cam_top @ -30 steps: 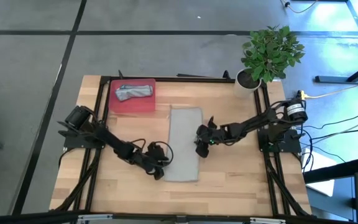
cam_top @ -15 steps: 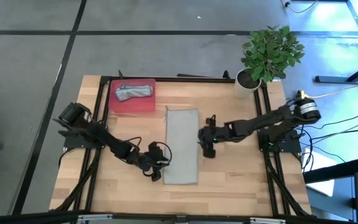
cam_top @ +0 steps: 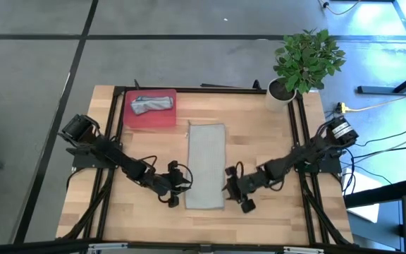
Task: Roll microfiber towels into tight, uniform cylinder then place into a basket
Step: Fold the gray towel
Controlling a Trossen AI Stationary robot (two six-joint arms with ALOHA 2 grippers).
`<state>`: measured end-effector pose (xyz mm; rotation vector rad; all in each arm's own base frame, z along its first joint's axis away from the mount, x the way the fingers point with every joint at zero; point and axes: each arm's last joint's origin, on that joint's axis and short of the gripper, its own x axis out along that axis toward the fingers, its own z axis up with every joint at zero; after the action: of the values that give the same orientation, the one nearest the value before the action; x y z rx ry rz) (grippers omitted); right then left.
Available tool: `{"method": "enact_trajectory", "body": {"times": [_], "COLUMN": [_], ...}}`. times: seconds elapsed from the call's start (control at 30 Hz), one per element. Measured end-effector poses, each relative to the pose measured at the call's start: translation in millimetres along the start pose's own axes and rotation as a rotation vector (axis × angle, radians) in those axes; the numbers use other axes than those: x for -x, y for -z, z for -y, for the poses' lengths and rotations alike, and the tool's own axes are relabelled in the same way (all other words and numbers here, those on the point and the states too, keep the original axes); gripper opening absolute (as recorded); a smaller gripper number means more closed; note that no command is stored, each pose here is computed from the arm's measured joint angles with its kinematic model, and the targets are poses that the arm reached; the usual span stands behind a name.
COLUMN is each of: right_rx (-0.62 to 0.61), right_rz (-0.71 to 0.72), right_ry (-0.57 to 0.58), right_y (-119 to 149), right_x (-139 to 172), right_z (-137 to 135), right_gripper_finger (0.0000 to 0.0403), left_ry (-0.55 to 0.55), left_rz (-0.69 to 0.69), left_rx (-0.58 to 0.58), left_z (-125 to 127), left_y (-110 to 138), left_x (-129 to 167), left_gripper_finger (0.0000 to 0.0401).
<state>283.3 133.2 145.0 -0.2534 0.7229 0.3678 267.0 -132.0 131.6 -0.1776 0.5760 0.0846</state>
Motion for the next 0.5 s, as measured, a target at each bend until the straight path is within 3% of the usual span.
{"method": "enact_trajectory", "body": {"times": [0.17, 0.5], "right_rx": [0.054, 0.047], "right_rz": [-0.007, -0.021], "right_ry": [-0.025, -0.023], "right_y": [11, 24], "right_x": [-23, -44], "right_z": [-14, -19], "right_gripper_finger": [0.0177, 0.0177], "left_ry": [0.001, 0.003], "left_rz": [0.003, 0.008], "left_rx": [0.004, 0.013], "left_z": [0, 1], "left_y": [-1, -1], "left_x": [0, 0], "left_gripper_finger": [0.0094, 0.0094]}}
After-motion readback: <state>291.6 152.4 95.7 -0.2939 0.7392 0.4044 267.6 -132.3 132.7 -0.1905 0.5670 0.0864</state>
